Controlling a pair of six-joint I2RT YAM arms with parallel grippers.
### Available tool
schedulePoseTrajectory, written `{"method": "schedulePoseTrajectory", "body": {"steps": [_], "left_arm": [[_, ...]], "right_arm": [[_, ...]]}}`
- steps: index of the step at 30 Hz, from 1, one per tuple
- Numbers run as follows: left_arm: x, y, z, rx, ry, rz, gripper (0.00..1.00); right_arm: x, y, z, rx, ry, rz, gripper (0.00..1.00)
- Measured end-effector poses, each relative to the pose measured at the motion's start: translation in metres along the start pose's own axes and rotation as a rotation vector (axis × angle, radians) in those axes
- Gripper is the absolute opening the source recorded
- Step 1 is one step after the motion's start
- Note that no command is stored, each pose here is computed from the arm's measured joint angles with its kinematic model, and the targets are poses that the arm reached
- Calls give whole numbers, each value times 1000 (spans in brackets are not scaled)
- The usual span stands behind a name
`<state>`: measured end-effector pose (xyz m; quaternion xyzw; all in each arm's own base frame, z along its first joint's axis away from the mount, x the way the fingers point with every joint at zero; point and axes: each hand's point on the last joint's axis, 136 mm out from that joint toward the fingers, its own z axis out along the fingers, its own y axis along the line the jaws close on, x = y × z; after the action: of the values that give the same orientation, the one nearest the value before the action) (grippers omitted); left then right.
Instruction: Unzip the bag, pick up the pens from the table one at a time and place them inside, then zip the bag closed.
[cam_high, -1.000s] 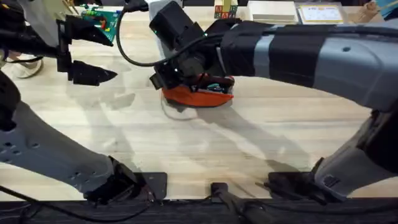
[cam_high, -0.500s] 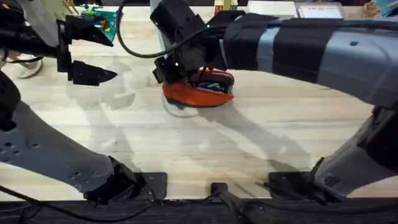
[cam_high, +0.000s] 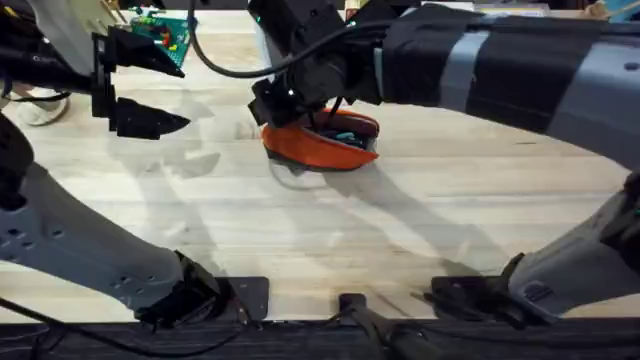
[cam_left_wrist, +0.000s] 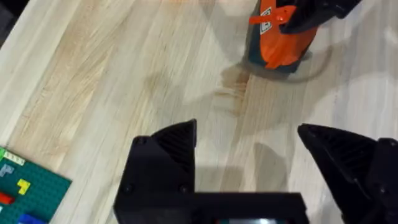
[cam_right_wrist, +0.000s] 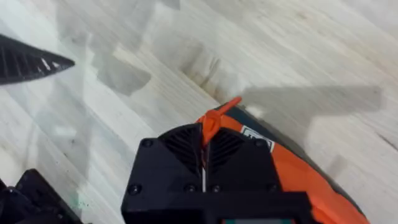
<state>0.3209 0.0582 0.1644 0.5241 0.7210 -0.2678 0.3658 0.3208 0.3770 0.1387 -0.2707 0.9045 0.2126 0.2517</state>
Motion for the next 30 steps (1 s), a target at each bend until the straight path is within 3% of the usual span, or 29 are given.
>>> {"method": "schedulePoseTrajectory", "body": {"steps": [8,12,22,30], "left_arm": [[-15,-4,20,62,0,44,993],[-26,-10,44,139,-2,60,993],[-6,-15,89,306,-102,-153,993],[-21,-23,110,365,-118,-135,993]], "right_arm": [[-8,-7,-1,5,-26,12,28],[-8,-7,-1,7,-28,11,28],[-8,-7,-1,7,-28,11,28],[-9,-9,-1,20,-33,12,28]]}}
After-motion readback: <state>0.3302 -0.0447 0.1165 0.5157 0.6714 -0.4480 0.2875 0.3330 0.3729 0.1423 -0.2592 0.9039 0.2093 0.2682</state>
